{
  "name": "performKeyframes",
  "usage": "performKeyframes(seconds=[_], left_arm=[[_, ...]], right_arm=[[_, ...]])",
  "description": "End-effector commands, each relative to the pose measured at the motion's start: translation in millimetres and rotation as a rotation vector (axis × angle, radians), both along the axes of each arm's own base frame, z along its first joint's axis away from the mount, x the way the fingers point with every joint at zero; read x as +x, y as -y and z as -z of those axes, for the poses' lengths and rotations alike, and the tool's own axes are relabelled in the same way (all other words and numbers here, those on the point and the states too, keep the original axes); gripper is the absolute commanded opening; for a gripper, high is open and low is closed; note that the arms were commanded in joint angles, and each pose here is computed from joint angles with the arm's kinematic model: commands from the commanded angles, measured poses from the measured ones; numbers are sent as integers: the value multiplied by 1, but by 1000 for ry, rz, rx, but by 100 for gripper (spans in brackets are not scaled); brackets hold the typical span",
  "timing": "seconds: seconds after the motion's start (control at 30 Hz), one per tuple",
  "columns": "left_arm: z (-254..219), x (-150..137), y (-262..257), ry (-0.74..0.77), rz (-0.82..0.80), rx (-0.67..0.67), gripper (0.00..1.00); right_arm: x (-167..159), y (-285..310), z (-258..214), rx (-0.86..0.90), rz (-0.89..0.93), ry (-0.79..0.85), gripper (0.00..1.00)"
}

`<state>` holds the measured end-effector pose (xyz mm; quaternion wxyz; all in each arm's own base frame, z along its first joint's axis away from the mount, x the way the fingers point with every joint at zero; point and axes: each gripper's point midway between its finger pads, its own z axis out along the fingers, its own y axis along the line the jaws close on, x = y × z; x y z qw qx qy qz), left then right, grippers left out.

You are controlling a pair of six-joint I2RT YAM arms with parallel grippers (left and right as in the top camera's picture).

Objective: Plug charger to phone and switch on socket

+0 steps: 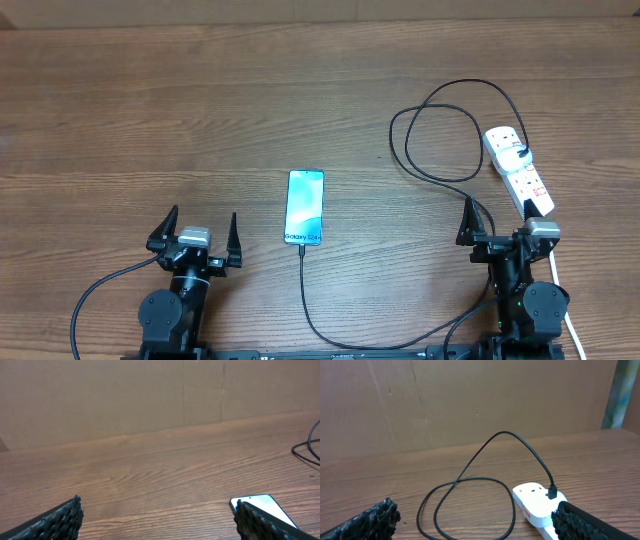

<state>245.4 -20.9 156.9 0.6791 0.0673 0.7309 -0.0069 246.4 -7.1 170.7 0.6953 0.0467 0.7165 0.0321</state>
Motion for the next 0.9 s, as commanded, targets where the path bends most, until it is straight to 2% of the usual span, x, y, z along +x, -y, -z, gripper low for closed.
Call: performKeyframes(seconds=[0.0, 0.87], left_arm=[[1, 0, -1, 5, -7, 27, 99], [1, 0, -1, 5, -7, 27, 100]], right_arm=[[0, -2, 1, -8, -8, 6, 100], [0, -2, 1, -8, -8, 6, 100]])
